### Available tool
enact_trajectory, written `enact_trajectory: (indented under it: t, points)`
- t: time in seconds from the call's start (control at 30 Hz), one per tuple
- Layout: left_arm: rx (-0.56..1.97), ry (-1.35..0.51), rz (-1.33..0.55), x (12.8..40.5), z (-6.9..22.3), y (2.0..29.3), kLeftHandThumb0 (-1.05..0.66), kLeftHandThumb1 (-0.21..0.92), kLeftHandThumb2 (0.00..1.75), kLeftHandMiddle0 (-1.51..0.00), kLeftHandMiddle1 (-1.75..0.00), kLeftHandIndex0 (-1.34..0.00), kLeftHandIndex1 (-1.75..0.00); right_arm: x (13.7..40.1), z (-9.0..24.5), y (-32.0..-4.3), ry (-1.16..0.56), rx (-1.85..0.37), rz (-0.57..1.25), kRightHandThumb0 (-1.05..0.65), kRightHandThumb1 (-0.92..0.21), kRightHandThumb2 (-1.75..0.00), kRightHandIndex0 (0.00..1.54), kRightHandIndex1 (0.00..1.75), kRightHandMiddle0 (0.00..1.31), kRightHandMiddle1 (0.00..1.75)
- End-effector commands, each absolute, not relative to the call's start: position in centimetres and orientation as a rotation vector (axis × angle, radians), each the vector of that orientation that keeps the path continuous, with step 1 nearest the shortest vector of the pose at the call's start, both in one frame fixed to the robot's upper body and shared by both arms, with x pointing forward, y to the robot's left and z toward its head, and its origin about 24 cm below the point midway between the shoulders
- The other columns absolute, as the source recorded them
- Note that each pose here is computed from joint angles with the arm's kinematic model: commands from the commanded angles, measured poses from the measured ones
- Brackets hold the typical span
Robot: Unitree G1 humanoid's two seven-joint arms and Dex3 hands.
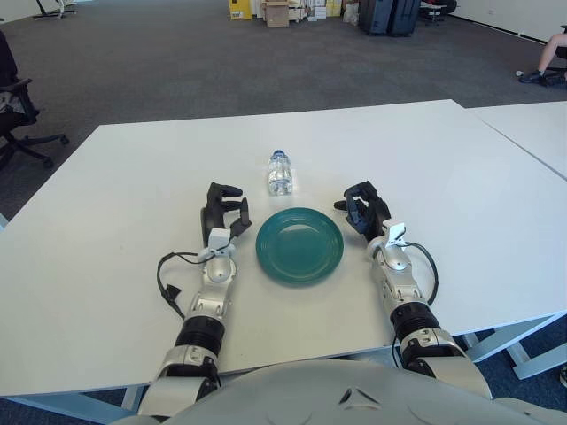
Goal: Put the bottle into the plate.
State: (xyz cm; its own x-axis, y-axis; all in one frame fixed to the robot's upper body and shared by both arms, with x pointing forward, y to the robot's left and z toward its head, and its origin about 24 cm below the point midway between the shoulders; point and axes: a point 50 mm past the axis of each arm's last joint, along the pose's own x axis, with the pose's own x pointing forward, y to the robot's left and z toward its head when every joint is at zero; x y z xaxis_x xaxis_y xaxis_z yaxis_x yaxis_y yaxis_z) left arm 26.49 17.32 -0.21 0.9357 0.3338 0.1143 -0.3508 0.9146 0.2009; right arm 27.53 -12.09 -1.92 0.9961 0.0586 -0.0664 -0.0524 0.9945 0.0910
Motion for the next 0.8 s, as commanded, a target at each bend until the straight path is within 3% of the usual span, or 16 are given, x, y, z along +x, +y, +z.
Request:
enact_trajectory:
  t: [0.0, 0.27, 0.37, 0.7, 0.77]
  points:
    - [0.313, -0.23, 0.4, 28.8, 3.3, 19.5, -0.39, 0.66, 0.82, -0.48, -1.28, -0.41, -1.67, 27.6, -2.5, -12.1, 0.111, 0.101, 0.053, -0.36, -0.82, -0.63, 0.43, 1.12, 0.28, 1.72]
    - [0.588, -0.486, 0.425, 31.9, 8.3, 21.7, -0.36, 0.84, 0.51, -0.41, -1.17, -0.37, -1.61, 27.8, -2.5, -12.0, 0.116, 0.099, 0.062, -0.36, -0.82, -0.63, 0.43, 1.12, 0.27, 1.72]
    - [0.871, -0.573, 0.383, 33.6, 10.1, 21.7, -0.36, 0.89, 0.44, -0.38, -1.07, -0.33, -1.62, 27.9, -2.5, -11.9, 0.117, 0.105, 0.066, -0.36, -0.82, -0.63, 0.43, 1.12, 0.27, 1.72]
    - [1.243, -0.671, 0.195, 36.2, 11.8, 19.2, -0.35, 0.92, 0.5, -0.29, -0.88, -0.2, -1.73, 28.1, -2.6, -11.8, 0.12, 0.121, 0.057, -0.36, -0.83, -0.62, 0.42, 1.12, 0.27, 1.72]
    - [1.318, -0.672, 0.15, 36.8, 11.9, 18.9, -0.47, 0.87, 0.54, -0.29, -0.81, -0.12, -1.51, 28.2, -2.6, -11.8, 0.122, 0.119, 0.056, -0.36, -0.83, -0.62, 0.42, 1.12, 0.27, 1.72]
